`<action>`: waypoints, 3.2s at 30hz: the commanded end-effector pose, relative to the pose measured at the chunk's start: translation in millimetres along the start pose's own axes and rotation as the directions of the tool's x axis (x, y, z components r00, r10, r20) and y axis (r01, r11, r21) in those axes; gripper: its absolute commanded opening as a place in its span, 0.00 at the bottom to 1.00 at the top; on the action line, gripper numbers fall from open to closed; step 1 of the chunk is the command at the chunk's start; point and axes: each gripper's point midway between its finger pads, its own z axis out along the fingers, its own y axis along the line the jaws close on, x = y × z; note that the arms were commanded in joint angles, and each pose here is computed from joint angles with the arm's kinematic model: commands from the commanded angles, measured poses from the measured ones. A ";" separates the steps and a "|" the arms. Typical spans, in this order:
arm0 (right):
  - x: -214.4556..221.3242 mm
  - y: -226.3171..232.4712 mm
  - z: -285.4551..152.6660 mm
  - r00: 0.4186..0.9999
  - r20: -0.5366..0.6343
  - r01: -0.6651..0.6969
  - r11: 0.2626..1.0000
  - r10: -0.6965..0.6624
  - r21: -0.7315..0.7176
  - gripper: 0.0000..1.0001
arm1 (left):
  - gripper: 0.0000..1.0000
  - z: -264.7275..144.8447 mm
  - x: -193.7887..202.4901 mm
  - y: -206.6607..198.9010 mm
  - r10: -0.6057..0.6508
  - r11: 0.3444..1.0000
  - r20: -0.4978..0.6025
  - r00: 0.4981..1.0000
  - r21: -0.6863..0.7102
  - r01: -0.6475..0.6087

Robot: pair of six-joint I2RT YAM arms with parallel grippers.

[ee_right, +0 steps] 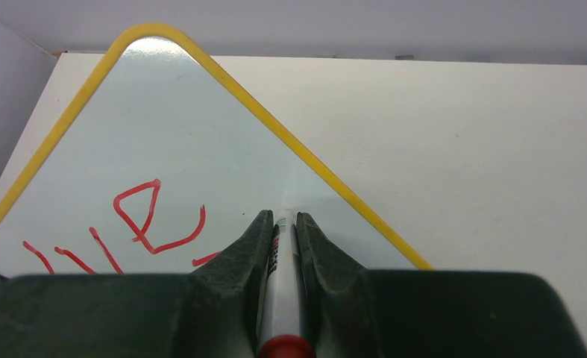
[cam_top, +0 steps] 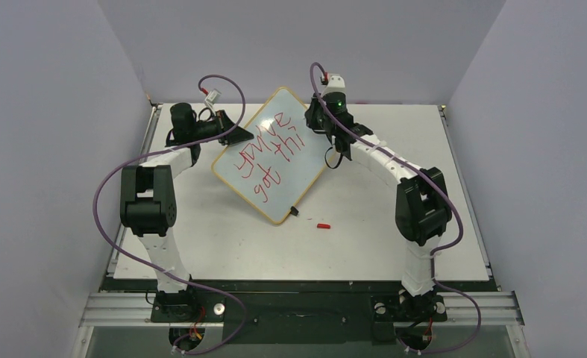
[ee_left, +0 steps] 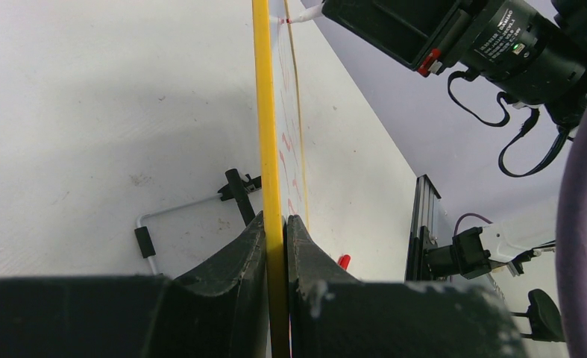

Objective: Write a sentence on the whiteboard

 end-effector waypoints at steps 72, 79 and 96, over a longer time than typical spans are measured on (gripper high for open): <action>25.0 -19.6 -1.2 0.999 -0.038 -0.015 1.000 0.016 0.005 0.00 | 0.00 -0.4 -28.6 -8.1 0.204 0.979 0.074 0.976 0.016 -0.206; 33.6 -22.4 -3.9 0.999 -0.052 -0.013 1.000 0.013 0.010 0.00 | 0.00 -0.2 -28.3 -8.3 0.203 0.979 0.074 0.977 0.017 -0.204; 56.7 -18.3 -10.1 0.996 -0.086 -0.031 0.999 0.030 -0.006 0.00 | 0.00 -0.8 -28.9 -9.4 0.206 0.978 0.075 0.976 0.017 -0.207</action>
